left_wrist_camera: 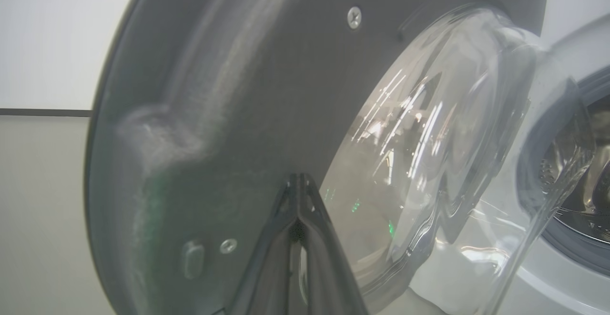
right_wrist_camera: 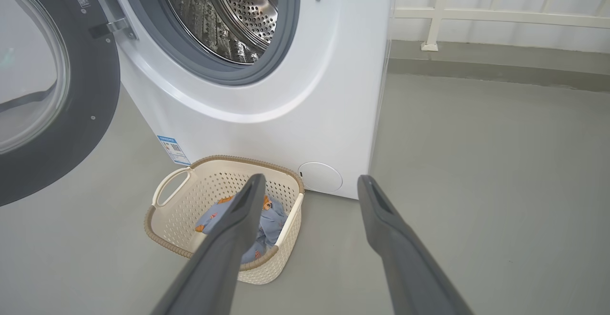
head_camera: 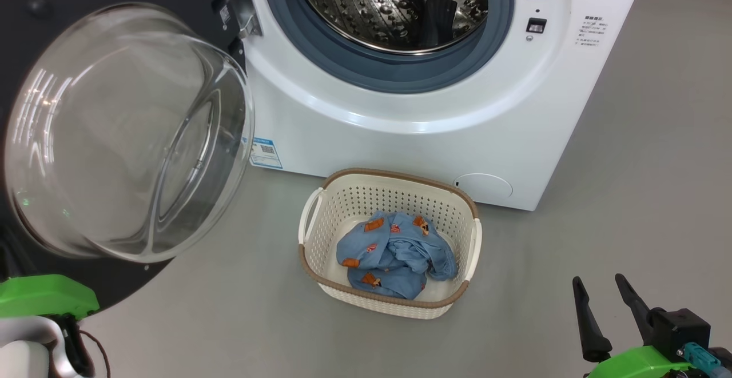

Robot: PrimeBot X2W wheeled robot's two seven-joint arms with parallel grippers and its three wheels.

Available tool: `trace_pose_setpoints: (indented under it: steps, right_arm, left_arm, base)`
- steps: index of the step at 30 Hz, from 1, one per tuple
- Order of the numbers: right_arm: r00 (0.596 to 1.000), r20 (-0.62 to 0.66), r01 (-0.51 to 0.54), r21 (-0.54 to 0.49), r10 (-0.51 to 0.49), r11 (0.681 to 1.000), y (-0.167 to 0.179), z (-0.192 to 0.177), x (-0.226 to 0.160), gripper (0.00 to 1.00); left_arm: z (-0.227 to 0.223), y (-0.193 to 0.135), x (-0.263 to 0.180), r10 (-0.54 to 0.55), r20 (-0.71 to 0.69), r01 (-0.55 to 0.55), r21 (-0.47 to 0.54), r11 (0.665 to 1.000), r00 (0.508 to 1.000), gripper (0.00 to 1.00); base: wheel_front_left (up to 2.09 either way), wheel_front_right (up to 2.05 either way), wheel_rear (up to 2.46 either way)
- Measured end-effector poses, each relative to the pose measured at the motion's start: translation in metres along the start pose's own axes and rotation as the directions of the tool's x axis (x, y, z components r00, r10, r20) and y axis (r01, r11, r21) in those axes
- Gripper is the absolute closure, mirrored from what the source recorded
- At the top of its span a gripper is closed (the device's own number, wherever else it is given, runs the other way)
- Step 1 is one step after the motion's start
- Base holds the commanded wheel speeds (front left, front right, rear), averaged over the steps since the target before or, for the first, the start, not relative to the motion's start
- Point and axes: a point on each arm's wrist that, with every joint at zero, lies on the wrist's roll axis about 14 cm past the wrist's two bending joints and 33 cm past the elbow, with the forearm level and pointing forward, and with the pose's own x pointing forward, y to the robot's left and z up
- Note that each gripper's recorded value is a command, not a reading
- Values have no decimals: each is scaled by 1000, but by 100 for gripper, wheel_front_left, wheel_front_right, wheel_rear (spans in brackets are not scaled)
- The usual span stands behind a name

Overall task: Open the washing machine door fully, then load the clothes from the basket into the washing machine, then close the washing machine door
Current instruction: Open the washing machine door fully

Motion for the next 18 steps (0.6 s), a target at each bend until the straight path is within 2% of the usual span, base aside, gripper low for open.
trace_pose_setpoints:
  steps: [12, 18]
  right_arm:
    - [1000, 30, 1, -10, 0, 1000, 1, 9, -5, 0]
    - [999, 53, 15, -16, -14, 1000, -2, 17, -13, 0]
  left_arm:
    - [-3, -19, -32, -109, 27, 110, -15, 994, 994, 100]
    - [-11, -62, -67, -273, 30, 273, -6, 962, 962, 100]
  base:
    - [0, 0, 0]
    - [0, 0, 0]
